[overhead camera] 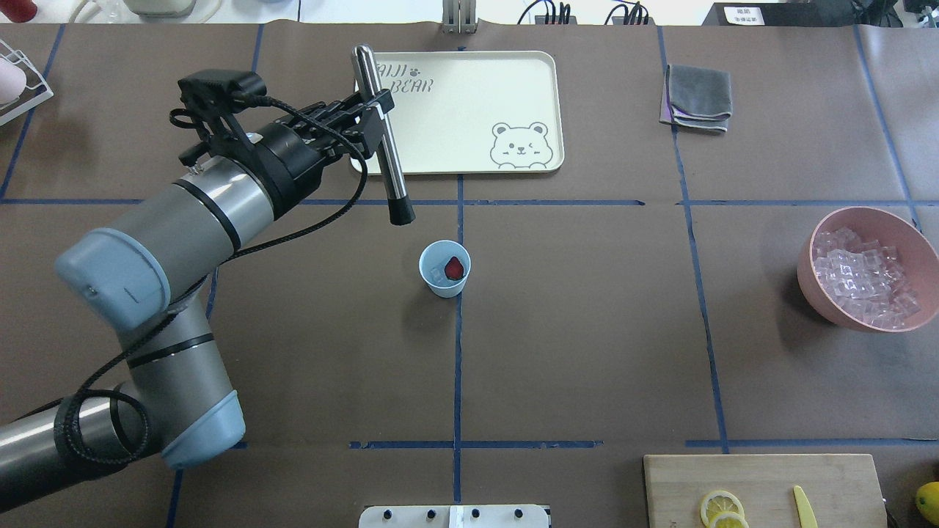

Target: Mash ice and strawberries in cup

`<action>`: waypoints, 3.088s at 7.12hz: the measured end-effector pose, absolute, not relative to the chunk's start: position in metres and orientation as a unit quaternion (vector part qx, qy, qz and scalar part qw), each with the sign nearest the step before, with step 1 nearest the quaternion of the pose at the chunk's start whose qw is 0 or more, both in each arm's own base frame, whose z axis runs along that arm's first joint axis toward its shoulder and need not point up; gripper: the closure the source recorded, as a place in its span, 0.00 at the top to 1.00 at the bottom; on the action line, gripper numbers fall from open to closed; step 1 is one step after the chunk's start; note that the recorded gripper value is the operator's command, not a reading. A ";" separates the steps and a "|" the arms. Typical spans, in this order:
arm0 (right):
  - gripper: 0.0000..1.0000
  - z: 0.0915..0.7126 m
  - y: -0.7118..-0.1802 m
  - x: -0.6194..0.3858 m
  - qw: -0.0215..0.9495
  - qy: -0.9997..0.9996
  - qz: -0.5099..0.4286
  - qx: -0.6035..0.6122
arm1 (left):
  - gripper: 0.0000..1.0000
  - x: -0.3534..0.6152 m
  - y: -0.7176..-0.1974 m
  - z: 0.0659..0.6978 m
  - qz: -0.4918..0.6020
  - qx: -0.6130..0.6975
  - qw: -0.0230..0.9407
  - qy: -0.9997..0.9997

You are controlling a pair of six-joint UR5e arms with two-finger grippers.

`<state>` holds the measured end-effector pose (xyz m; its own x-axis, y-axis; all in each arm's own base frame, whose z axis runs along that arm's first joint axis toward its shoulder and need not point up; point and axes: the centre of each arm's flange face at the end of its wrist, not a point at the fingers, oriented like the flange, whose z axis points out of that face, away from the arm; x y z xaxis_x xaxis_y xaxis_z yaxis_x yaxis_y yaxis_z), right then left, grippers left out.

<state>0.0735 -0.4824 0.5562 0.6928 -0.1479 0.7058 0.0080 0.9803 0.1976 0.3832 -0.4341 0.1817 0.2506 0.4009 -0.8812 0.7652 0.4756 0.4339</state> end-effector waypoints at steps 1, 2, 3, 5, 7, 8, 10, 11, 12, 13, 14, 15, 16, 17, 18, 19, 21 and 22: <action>1.00 0.555 -0.484 0.074 0.917 -0.387 -0.042 0.091 | 0.00 0.369 -0.447 0.198 -0.142 0.461 0.642 0.596; 1.00 0.554 -0.484 0.074 0.916 -0.387 -0.042 0.092 | 0.00 0.351 -0.460 0.216 -0.135 0.427 0.672 0.590; 1.00 0.554 -0.484 0.074 0.916 -0.389 -0.042 0.092 | 0.00 0.333 -0.471 0.235 -0.128 0.390 0.703 0.581; 1.00 0.553 -0.484 0.074 0.915 -0.390 -0.042 0.092 | 0.00 0.301 -0.491 0.277 -0.119 0.298 0.765 0.558; 1.00 0.553 -0.485 0.074 0.916 -0.389 -0.042 0.092 | 0.00 0.272 -0.497 0.322 -0.112 0.204 0.809 0.539; 1.00 0.552 -0.485 0.074 0.916 -0.389 -0.042 0.094 | 0.00 0.257 -0.491 0.353 -0.110 0.162 0.824 0.532; 1.00 0.547 -0.483 0.074 0.916 -0.387 -0.043 0.098 | 0.00 0.236 -0.471 0.418 -0.110 0.088 0.846 0.514; 1.00 0.546 -0.483 0.074 0.916 -0.386 -0.043 0.099 | 0.00 0.231 -0.462 0.448 -0.103 0.067 0.857 0.501; 1.00 0.546 -0.483 0.074 0.916 -0.385 -0.042 0.099 | 0.00 0.227 -0.455 0.480 -0.079 0.058 0.870 0.484; 1.00 0.545 -0.483 0.074 0.917 -0.385 -0.042 0.099 | 0.00 0.222 -0.452 0.509 -0.055 0.055 0.880 0.468; 1.00 0.546 -0.483 0.074 0.917 -0.385 -0.042 0.098 | 0.00 0.213 -0.455 0.536 -0.039 0.056 0.889 0.452; 1.00 0.546 -0.483 0.074 0.917 -0.385 -0.042 0.098 | 0.00 0.201 -0.461 0.561 -0.028 0.060 0.897 0.437; 1.00 0.546 -0.483 0.074 0.917 -0.385 -0.042 0.098 | 0.00 0.184 -0.468 0.587 -0.019 0.064 0.904 0.421; 1.00 0.546 -0.483 0.074 0.917 -0.384 -0.042 0.098 | 0.00 0.168 -0.473 0.617 -0.011 0.066 0.913 0.403; 1.00 0.547 -0.482 0.074 0.917 -0.384 -0.041 0.098 | 0.00 0.154 -0.476 0.644 -0.004 0.065 0.919 0.388; 1.00 0.547 -0.482 0.074 0.918 -0.383 -0.041 0.097 | 0.00 0.145 -0.476 0.662 0.000 0.062 0.923 0.379; 1.00 0.547 -0.482 0.075 0.918 -0.381 -0.041 0.098 | 0.00 0.140 -0.474 0.680 0.000 0.057 0.928 0.368; 1.00 0.546 -0.482 0.075 0.919 -0.381 -0.042 0.099 | 0.00 0.138 -0.475 0.686 -0.003 0.060 0.933 0.356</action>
